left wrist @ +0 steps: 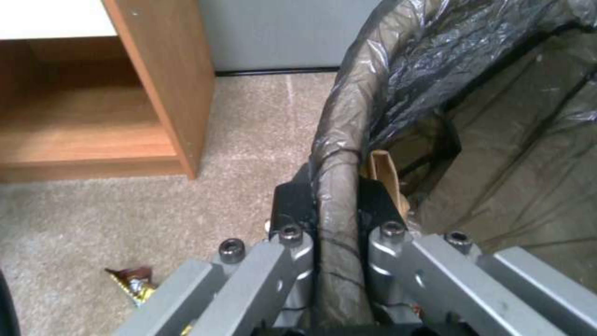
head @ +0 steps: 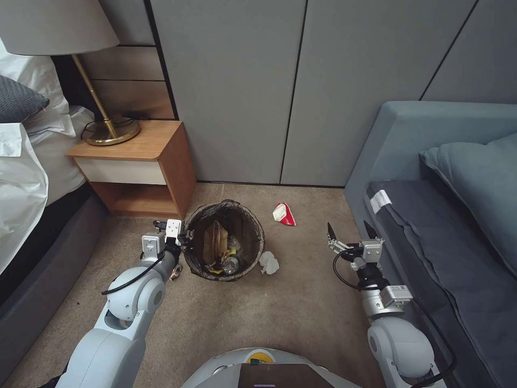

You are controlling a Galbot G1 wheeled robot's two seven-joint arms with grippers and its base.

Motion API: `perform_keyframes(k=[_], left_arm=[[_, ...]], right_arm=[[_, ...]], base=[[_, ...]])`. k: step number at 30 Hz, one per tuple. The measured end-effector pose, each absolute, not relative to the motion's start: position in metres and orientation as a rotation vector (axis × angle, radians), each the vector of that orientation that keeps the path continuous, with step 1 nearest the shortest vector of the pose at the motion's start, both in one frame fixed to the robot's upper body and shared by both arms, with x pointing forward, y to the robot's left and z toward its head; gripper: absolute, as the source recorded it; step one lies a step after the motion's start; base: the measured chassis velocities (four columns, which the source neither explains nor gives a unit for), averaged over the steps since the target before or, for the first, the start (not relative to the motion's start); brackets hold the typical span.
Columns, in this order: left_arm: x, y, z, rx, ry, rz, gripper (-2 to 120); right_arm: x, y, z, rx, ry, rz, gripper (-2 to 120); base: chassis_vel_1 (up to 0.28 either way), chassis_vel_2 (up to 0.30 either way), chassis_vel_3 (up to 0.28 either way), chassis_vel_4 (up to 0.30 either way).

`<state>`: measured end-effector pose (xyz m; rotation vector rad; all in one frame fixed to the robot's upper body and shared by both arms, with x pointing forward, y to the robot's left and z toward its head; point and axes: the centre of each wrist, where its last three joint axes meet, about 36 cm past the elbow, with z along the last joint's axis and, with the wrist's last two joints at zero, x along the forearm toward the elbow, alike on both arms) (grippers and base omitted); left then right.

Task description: Pick up the trash bin, then pick up the garbage from the floor and place it into the trash bin.

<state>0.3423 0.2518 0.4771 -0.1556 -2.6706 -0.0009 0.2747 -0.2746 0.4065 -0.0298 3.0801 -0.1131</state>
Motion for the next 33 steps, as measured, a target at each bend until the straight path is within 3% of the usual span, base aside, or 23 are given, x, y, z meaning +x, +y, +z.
perform_keyframes(k=[33], left_arm=[[0.343,0.248,0.478,-0.168,-2.683,0.004,5]], right_arm=[[0.279,-0.279,0.396,-0.015,3.137,-0.106,100]], base=[[0.022,0.018,0.020,0.018]])
